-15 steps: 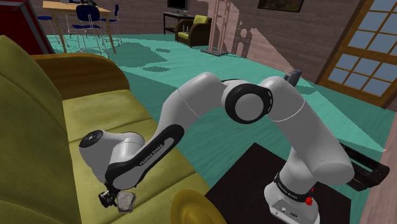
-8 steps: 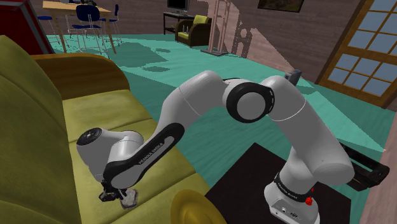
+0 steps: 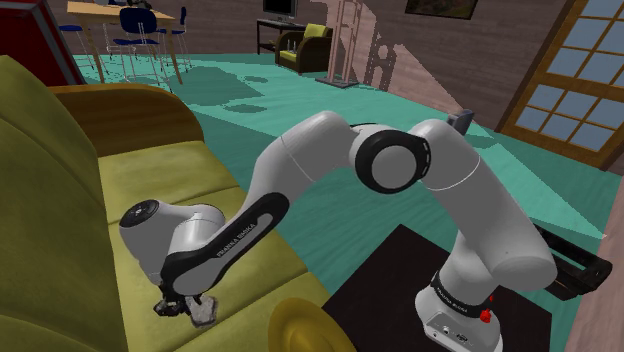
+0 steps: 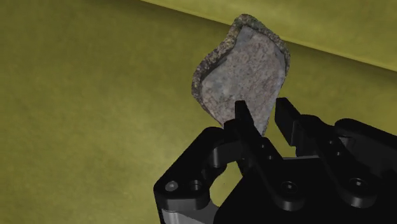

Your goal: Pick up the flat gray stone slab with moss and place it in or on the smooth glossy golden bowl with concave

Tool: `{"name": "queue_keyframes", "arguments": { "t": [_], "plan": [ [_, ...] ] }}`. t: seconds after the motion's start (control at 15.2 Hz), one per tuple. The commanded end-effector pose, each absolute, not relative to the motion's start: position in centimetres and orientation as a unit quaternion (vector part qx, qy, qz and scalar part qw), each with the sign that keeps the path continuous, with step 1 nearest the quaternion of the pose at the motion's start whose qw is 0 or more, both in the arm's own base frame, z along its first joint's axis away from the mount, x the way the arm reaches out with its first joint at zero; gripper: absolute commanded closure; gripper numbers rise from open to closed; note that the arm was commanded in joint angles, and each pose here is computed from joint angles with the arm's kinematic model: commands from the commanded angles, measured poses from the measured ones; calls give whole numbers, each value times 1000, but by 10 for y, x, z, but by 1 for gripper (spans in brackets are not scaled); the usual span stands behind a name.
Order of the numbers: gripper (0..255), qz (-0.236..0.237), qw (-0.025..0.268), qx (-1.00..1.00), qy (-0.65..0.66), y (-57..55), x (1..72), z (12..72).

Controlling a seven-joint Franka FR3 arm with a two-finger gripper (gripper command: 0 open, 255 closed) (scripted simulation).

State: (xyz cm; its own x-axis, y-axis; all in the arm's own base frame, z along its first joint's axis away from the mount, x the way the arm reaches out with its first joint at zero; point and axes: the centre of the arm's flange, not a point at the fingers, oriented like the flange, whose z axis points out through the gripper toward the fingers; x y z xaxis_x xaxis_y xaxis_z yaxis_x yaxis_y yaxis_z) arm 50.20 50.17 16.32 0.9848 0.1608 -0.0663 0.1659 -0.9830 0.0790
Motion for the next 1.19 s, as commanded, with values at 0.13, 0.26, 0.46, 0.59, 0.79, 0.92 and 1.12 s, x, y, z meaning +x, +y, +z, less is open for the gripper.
{"name": "queue_keyframes", "arguments": {
  "t": [0.13,0.26,0.46,0.59,0.79,0.92,1.12],
  "plan": [
    [0,3,23,997,-69,486,463,187],
    [0,11,18,994,-106,484,452,187],
    [0,11,18,994,-106,483,453,171],
    [0,11,18,994,-106,483,453,161],
    [0,11,18,994,-106,483,453,152],
    [0,11,18,994,-106,483,453,152],
    [0,11,18,994,-106,483,453,152]
  ]
}}
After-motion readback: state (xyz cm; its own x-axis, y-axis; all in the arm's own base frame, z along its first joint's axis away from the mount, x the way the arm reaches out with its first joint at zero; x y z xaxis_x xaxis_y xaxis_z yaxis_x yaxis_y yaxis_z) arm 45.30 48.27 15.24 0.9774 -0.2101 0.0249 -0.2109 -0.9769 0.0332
